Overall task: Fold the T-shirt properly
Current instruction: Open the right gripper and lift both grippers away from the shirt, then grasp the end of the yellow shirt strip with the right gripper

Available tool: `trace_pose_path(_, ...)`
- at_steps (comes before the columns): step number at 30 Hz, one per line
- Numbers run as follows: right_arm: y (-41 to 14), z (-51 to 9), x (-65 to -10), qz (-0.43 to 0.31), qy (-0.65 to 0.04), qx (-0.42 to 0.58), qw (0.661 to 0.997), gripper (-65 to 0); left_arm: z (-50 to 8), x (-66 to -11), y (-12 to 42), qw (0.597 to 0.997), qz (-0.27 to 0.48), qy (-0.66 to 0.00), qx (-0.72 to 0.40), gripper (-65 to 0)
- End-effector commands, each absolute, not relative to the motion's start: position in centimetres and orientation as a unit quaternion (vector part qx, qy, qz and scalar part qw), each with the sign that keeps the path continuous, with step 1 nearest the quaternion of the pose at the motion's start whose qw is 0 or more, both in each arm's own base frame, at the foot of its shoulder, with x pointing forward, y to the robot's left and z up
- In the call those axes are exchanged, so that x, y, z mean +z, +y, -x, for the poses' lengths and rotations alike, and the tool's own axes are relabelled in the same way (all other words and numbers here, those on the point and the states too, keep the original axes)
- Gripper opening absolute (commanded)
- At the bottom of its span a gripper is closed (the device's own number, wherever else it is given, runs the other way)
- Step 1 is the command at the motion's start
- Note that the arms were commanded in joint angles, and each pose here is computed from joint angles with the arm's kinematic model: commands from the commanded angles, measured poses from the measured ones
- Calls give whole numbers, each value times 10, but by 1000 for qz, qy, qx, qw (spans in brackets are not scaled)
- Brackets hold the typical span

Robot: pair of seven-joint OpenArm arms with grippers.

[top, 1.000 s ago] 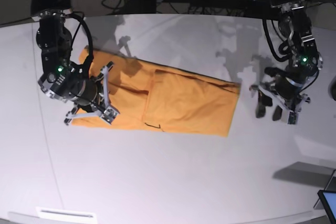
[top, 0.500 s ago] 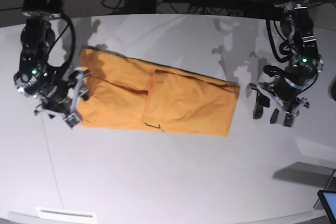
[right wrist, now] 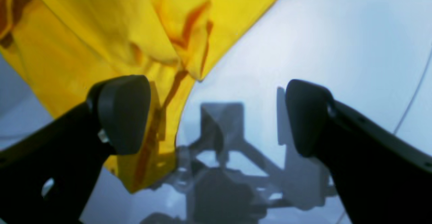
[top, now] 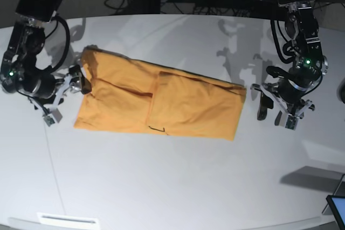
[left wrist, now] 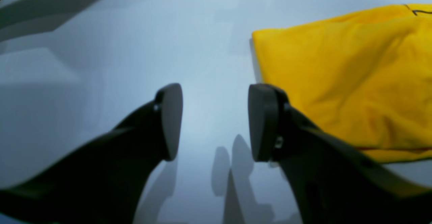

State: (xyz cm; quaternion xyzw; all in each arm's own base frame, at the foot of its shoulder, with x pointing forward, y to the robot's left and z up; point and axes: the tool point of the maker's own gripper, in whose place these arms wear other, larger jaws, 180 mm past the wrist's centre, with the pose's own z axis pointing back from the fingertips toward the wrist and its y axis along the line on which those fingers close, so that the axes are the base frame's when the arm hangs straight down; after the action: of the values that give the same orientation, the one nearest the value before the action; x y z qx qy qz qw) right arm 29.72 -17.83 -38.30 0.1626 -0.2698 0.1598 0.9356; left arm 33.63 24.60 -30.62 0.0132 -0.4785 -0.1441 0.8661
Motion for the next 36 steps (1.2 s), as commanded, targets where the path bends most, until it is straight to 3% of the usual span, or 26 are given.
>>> trace_pose_path(1, -178, -309, -369, -174, -298, 157, 925, -61, -344, -290, 249, 853, -20, -502, -145, -339)
trace_pose_path(14, -156, -294, -395, -319, -271, 80, 905, -61, -344, -291, 247, 853, -18, -500, -148, -339)
trace_pose_path(31, -127, -275, -415, -379, -227, 68, 895, -62, -344, -291, 248, 853, -19, -499, -148, -339)
trace_pose_path(36, -101, -276, -402, -429, -234, 79, 869, -62, -344, -291, 248, 853, -19, -500, -148, -339)
